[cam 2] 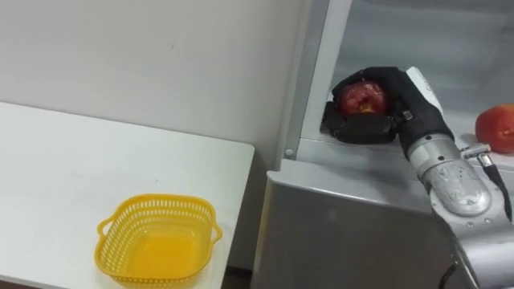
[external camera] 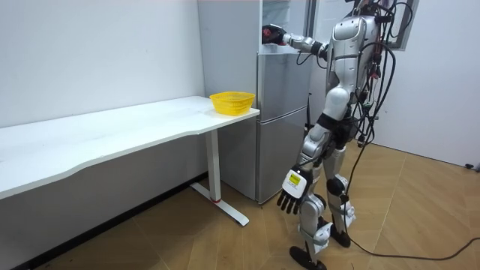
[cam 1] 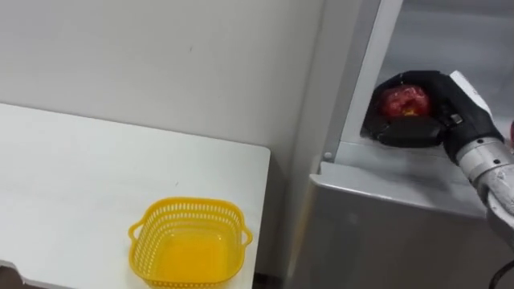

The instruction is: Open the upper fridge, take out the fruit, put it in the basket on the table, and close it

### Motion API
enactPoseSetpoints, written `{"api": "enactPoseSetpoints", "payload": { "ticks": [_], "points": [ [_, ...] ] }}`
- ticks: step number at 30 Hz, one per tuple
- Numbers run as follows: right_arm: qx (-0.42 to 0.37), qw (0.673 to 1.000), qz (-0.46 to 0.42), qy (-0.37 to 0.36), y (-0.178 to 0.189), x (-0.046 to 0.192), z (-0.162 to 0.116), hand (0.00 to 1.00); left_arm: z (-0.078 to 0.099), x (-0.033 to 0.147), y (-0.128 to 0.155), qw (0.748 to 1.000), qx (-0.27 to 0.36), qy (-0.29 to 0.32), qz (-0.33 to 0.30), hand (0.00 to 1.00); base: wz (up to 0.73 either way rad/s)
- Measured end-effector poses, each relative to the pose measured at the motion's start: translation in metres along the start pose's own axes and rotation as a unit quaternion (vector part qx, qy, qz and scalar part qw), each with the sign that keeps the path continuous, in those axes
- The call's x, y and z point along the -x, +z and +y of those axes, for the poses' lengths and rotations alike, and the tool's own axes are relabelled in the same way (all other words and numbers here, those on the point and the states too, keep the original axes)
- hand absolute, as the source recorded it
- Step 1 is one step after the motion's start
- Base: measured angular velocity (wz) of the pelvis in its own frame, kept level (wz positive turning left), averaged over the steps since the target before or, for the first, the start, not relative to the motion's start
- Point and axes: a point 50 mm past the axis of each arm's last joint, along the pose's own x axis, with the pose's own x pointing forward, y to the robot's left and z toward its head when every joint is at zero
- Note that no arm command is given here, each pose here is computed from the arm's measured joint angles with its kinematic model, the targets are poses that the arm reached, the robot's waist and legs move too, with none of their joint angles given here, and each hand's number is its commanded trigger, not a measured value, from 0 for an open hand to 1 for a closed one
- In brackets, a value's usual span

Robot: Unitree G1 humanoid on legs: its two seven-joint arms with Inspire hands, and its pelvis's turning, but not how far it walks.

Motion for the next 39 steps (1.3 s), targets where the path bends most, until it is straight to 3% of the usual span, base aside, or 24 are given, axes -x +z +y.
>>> {"api": "enactPoseSetpoints", "payload": {
  "ticks": [6,14,28,39],
  "points": [
    [0.029,0.999,-0.04,-0.019,0.016,0.015,0.007,1.0,-0.005,0.0,-0.001,1.0,-0.016,0.007,0.001,0.0,-0.08],
    [-0.022,0.992,-0.12,0.013,0.046,0.052,0.034,1.0,-0.008,0.001,-0.007,1.0,-0.014,0.014,-0.006,0.0,-0.12],
    [-0.141,0.961,-0.239,0.026,0.088,0.079,0.055,1.0,-0.022,0.002,-0.011,0.999,-0.031,-0.015,-0.009,0.0,-0.01],
    [-0.122,0.949,-0.289,0.029,0.1,0.094,0.066,1.0,-0.027,0.002,-0.006,0.998,-0.032,-0.036,-0.03,0.0,0.0]
  ]
}}
